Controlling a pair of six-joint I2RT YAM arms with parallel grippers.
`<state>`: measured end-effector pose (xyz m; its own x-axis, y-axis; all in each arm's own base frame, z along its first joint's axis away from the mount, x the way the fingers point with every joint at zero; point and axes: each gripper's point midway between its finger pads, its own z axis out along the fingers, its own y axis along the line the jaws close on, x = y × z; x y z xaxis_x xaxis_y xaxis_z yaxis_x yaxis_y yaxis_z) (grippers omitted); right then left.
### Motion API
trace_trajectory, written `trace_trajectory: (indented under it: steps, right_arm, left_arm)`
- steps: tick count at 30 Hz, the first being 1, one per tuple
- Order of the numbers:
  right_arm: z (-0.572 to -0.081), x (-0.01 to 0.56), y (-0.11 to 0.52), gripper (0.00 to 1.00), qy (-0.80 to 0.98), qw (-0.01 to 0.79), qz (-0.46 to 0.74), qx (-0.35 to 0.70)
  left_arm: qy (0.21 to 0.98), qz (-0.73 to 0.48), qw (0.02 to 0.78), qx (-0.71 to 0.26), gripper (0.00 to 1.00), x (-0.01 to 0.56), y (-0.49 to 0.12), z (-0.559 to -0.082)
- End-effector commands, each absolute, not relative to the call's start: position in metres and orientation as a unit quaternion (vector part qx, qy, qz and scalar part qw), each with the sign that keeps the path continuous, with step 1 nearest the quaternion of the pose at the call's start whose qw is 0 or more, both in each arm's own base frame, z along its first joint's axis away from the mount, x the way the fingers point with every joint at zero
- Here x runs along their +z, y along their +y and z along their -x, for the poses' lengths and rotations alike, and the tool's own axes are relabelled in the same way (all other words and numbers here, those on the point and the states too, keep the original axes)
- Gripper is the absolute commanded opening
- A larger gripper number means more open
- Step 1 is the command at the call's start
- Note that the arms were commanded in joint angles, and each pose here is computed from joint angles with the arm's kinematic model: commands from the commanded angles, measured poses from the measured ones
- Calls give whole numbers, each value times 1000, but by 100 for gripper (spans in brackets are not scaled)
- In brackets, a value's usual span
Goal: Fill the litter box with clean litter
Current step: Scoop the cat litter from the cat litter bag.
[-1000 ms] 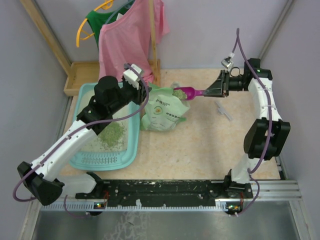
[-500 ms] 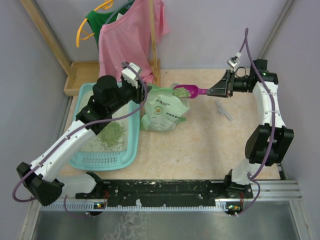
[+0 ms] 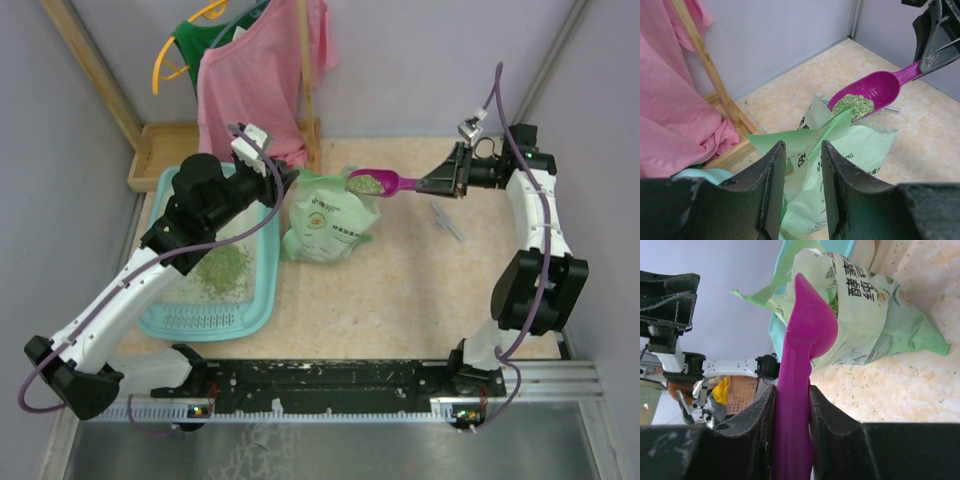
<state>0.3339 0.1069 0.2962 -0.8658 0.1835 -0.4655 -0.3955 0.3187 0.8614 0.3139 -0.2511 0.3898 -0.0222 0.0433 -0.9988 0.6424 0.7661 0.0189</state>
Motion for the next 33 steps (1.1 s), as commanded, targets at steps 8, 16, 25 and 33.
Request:
trace_trajectory:
  steps: [8, 16, 25, 33]
  right_arm:
    - [-320, 317, 106, 0, 723, 254, 67, 639]
    - [-317, 313, 104, 0, 717, 246, 57, 650]
    - [-322, 319, 96, 0, 716, 256, 54, 647]
    - [-325, 335, 95, 0, 714, 263, 60, 646]
  left_arm:
    - [658, -237, 670, -247, 41, 410, -248, -306]
    - [657, -238, 672, -246, 41, 410, -249, -307]
    - [655, -237, 675, -242, 41, 412, -248, -308]
    - [656, -237, 676, -238, 41, 412, -247, -309]
